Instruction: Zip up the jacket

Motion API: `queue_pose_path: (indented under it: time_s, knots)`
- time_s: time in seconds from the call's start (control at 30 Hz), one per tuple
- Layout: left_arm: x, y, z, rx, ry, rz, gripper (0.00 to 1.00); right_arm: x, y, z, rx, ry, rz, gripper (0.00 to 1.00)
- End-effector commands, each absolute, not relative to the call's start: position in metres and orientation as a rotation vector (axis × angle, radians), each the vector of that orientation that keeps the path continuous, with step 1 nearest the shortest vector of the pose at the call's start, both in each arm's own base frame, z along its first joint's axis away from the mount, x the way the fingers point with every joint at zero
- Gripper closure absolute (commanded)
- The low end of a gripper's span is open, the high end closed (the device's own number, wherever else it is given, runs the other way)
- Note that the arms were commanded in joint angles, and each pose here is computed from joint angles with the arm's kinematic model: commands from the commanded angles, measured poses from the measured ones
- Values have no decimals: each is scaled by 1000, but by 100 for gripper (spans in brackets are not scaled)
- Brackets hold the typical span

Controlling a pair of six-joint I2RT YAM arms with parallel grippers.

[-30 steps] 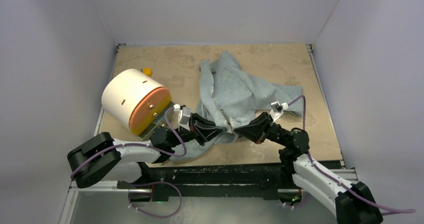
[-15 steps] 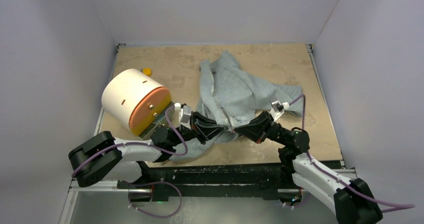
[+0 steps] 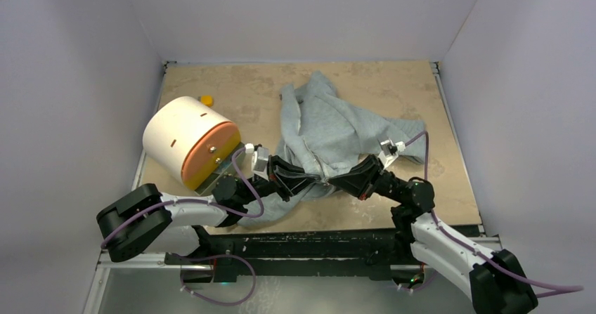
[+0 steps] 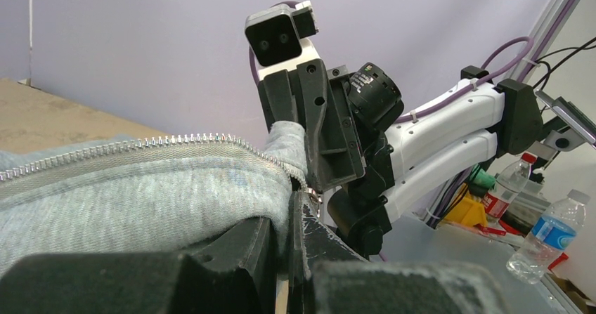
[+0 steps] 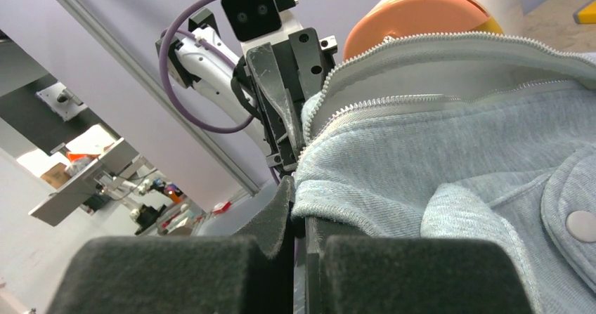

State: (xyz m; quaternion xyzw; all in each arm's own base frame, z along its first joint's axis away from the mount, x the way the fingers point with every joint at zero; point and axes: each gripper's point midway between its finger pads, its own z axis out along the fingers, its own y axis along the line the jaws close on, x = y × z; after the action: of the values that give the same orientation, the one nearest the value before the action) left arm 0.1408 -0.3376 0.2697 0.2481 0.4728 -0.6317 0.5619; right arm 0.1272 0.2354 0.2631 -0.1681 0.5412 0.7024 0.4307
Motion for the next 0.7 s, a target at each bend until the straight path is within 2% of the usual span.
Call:
queue_pose_path:
  time_s: [0.0, 0.67]
  knots:
    - [132, -332, 313, 567, 934, -1532, 100, 126, 235, 293, -485, 1236, 1715, 100]
    - [125, -331, 320, 568, 911, -1584, 100, 134, 235, 284, -452, 1281, 1681, 100]
